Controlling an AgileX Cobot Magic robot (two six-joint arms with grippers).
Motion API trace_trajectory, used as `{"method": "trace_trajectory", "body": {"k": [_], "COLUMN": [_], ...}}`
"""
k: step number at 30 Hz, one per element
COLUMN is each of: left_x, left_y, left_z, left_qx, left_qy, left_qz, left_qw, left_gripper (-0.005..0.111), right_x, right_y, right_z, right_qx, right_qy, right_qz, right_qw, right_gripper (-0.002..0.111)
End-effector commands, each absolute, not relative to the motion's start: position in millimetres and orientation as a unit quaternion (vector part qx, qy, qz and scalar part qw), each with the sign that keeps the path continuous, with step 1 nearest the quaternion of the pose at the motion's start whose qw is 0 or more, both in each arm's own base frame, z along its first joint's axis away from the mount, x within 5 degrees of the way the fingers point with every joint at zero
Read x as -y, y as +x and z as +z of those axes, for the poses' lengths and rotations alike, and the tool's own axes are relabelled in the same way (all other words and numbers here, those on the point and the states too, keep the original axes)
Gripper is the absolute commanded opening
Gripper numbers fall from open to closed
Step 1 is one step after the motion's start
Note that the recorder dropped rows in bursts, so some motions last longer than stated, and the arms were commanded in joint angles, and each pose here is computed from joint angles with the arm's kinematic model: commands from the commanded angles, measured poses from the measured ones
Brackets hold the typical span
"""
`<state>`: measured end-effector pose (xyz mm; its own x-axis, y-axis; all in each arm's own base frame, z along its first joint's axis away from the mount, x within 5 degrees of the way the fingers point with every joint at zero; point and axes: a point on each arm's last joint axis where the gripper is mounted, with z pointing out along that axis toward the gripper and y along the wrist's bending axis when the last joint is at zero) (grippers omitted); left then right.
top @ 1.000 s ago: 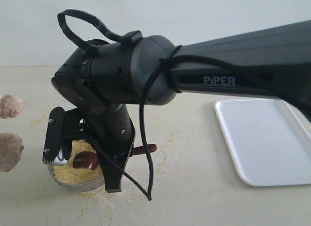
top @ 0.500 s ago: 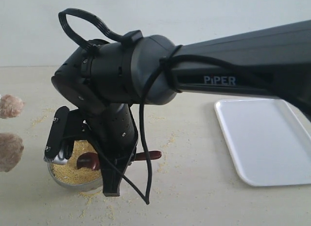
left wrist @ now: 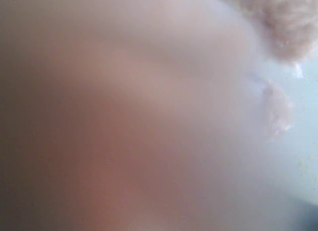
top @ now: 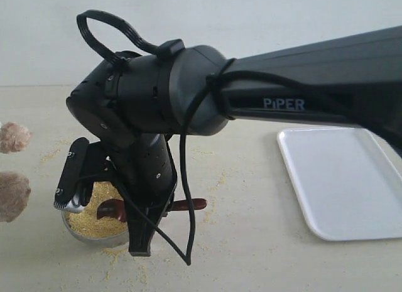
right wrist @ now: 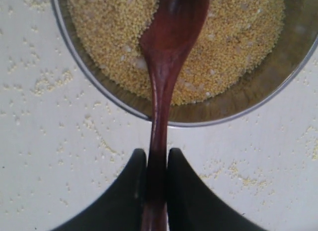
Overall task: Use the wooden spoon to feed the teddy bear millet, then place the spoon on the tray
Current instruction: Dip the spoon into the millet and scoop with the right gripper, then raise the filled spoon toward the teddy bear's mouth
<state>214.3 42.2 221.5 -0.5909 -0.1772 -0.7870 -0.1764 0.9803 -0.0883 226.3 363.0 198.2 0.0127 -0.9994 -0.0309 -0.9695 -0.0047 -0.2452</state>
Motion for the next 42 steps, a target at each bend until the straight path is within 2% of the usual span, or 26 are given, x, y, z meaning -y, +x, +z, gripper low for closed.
{"method": "trace_trajectory", "body": {"k": [1,10,13,27,33,42], "left_x": [-43,-43,-43,-41,-31,-10], "left_y": [214,214,214,214,211,201], "left_z": [221,221,221,220,216,212], "left_qx": [-0.890,-0.890,-0.890,-0.893,-0.908,-0.923], "left_qy": [-0.106,-0.106,-0.106,-0.102,-0.082,-0.067], "left_qz": [0.002,0.002,0.002,-0.005,-0.055,-0.165], "left_qw": [0.443,0.443,0.443,0.438,0.408,0.341], "left_gripper": [0.005,0.005,0.005,0.005,0.005,0.005], "right_x": [-365,-364,-361,-343,-327,-304], "right_y": [226,226,230,253,263,275], "right_z": [204,204,207,248,250,283], "right_qx": [-0.705,-0.715,-0.737,-0.778,-0.808,-0.817], "right_qy": [-0.696,-0.687,-0.669,-0.618,-0.579,-0.551], "right_qz": [-0.066,-0.063,-0.029,0.023,0.088,0.138], "right_qw": [0.115,0.109,0.092,0.109,0.065,0.099], "right_gripper": [0.000,0.000,0.000,0.000,0.000,0.000]}}
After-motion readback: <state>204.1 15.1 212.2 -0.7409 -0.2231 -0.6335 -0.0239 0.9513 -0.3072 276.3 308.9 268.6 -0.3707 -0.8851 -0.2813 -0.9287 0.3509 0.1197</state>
